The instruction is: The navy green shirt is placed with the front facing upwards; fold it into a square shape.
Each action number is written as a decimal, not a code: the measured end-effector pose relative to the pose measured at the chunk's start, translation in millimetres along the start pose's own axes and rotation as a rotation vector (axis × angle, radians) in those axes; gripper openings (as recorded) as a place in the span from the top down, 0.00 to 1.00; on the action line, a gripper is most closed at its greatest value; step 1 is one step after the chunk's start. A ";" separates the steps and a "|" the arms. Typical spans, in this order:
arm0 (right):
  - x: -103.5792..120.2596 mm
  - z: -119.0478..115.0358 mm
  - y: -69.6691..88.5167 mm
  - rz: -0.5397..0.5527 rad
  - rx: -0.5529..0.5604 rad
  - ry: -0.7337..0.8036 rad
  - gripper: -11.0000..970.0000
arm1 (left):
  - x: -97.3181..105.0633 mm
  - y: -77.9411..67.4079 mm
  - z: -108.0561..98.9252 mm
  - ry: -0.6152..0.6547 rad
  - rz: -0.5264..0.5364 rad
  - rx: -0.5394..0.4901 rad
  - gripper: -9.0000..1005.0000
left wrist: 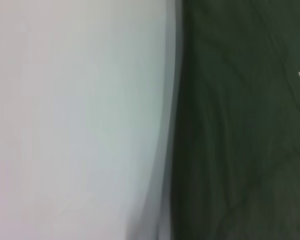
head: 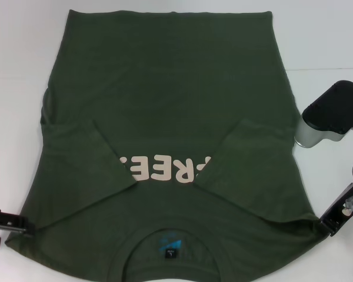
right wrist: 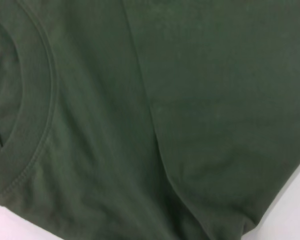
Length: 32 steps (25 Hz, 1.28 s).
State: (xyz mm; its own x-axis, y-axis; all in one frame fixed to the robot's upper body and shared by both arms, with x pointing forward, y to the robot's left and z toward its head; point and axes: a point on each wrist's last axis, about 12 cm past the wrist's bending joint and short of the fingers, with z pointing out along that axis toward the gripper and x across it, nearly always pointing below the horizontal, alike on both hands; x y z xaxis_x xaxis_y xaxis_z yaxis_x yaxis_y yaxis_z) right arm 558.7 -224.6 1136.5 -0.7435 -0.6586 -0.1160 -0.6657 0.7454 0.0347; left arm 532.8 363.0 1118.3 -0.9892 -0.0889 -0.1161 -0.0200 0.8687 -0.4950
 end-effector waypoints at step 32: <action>0.3 2.0 2.1 -0.005 -0.007 0.006 0.95 | -7.7 -3.3 12.0 0.001 0.009 0.005 0.29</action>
State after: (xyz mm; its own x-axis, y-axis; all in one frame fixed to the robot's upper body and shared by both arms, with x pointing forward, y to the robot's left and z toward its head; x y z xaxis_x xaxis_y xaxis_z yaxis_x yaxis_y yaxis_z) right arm 557.3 -223.1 1134.5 -0.7406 -0.6628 -0.1105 -0.6697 0.7415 0.0407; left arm 542.3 355.0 1110.6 -0.9895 -0.0805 -0.1202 -0.0100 0.8671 -0.4980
